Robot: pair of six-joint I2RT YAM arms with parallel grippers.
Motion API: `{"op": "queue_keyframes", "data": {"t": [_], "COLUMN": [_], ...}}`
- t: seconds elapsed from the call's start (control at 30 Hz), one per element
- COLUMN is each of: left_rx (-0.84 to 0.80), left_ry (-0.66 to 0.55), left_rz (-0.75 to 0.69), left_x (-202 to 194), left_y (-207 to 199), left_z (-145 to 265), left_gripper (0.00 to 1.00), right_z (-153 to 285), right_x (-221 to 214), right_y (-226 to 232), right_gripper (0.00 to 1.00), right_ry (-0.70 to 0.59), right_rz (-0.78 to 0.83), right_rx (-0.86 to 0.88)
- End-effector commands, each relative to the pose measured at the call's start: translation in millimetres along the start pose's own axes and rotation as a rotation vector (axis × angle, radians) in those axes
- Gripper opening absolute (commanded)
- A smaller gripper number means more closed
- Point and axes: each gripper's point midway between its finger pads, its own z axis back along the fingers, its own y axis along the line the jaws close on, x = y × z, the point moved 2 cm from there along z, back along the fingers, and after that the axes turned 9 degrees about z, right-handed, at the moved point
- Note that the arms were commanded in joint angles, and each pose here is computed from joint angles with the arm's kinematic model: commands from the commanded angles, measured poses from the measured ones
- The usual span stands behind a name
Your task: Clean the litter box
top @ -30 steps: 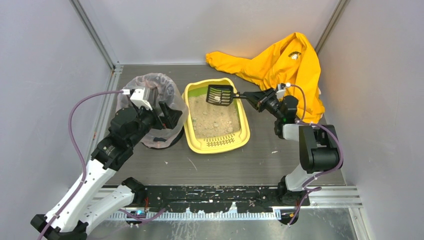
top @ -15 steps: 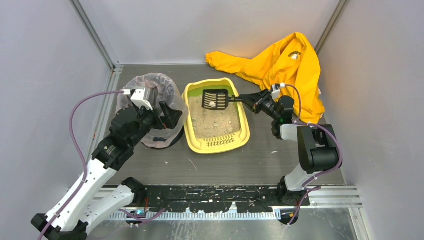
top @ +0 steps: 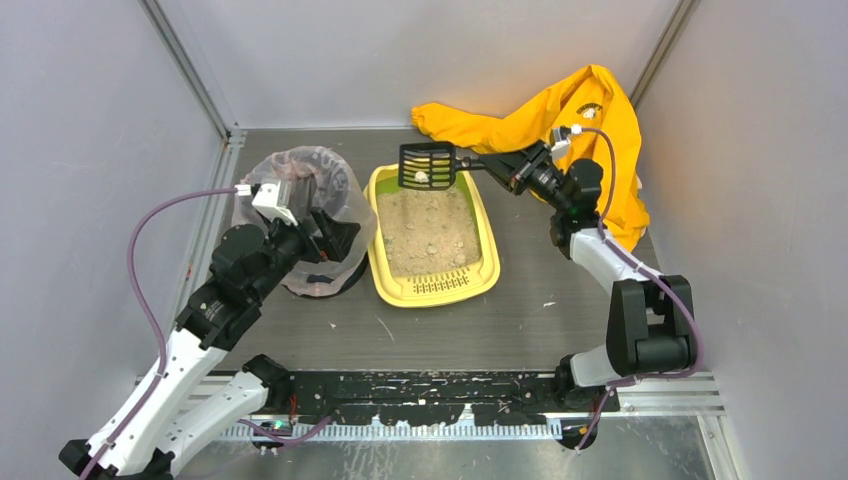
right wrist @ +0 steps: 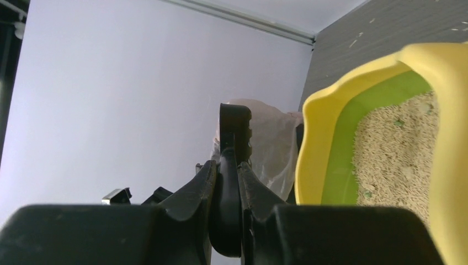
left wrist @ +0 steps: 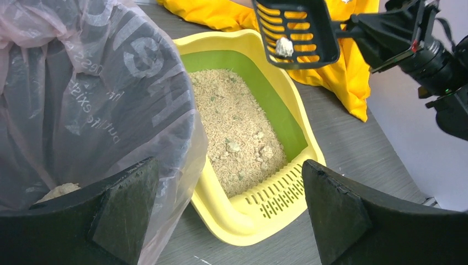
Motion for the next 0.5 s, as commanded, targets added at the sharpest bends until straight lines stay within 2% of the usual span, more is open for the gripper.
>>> {"op": "queue_keyframes", "data": {"t": [0.0,0.1,0.23,0.47], "left_rx": [-0.015,0.069,0.082,0.113], "left_ry": [-0.098,-0.141,-0.18,-0.174], "left_rz": [-0.012,-0.04,-0.023,-0.056], "left_x": [16.5,22.9,27.9,35.1], "left_y": [-2.0,13.1,16.1,18.2], "left_z": [7.4,13.8,23.8,40.6], "left_gripper": [1.0,1.0,1.0,1.0], "right_z": [-16.4,-33.6,-61.7,-119.4], "right_x": [5.8,3.8,-5.3,-42.4], "right_y": [44.5,63.9,92.2,125.6], "right_gripper": [0.01,0.01,0.01,0.01], "right_ry": [0.008,0.033,0.084,0.218], "right_rz": [0.089,0.115,0.162,0.226], "right_rx": [0.06,0.084,0.116,0.158]}}
